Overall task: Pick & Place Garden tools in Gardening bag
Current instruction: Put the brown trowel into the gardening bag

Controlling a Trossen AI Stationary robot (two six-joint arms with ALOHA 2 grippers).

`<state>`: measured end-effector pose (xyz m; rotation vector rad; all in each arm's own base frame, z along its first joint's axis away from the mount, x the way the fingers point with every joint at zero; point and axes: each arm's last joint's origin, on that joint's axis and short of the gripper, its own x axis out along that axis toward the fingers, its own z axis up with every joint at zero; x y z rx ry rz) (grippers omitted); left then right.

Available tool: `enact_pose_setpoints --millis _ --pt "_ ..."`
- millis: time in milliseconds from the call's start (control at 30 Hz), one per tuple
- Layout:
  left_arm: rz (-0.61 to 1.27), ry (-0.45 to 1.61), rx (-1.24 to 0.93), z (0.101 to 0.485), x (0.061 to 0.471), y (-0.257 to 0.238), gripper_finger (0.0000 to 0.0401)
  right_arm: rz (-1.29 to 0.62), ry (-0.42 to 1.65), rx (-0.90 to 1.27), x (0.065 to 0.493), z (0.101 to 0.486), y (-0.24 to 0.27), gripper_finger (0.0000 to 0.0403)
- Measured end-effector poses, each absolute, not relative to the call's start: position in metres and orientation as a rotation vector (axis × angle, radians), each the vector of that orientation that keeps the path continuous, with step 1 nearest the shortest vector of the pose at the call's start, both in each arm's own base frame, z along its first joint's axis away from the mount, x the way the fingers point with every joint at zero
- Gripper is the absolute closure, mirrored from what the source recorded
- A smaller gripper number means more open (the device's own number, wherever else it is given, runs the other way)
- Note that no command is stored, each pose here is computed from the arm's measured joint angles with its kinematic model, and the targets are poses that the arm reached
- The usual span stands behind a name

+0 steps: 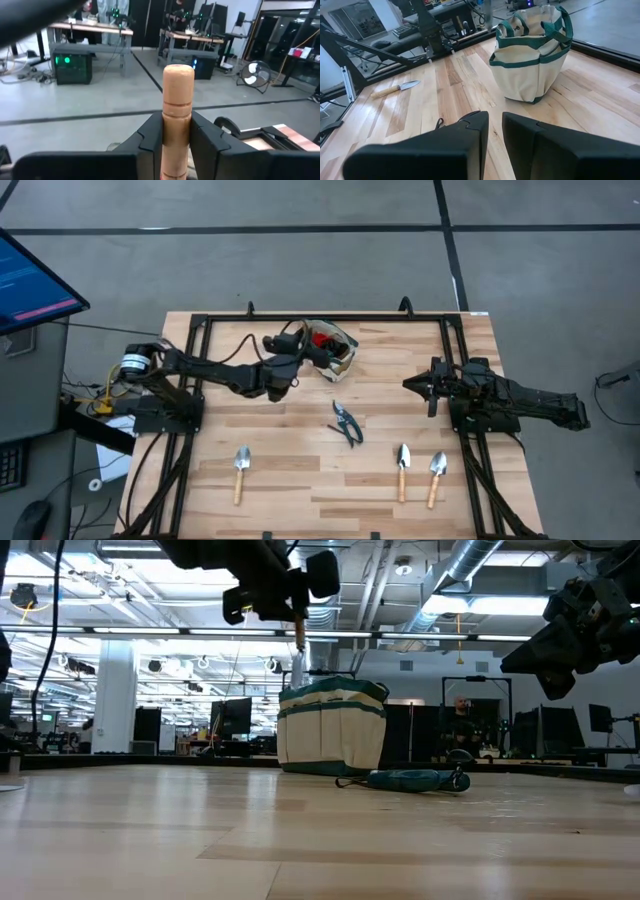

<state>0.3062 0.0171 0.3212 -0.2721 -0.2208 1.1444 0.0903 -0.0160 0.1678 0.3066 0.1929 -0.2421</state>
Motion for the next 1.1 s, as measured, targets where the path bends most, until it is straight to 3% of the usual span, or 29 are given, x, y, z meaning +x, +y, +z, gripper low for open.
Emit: enact_pose_setpoints --millis 433,1100 --pt "1.228 -0.210 -0.216 0.319 0.307 0.046 0.0333 -0.242 0.194 0.307 0.090 0.168 -0.016 0.0352" --pt "1.223 -0.228 -0.233 0.290 0.334 0.042 0.0332 -0.242 0.193 0.307 0.090 0.168 -0.016 0.0352"
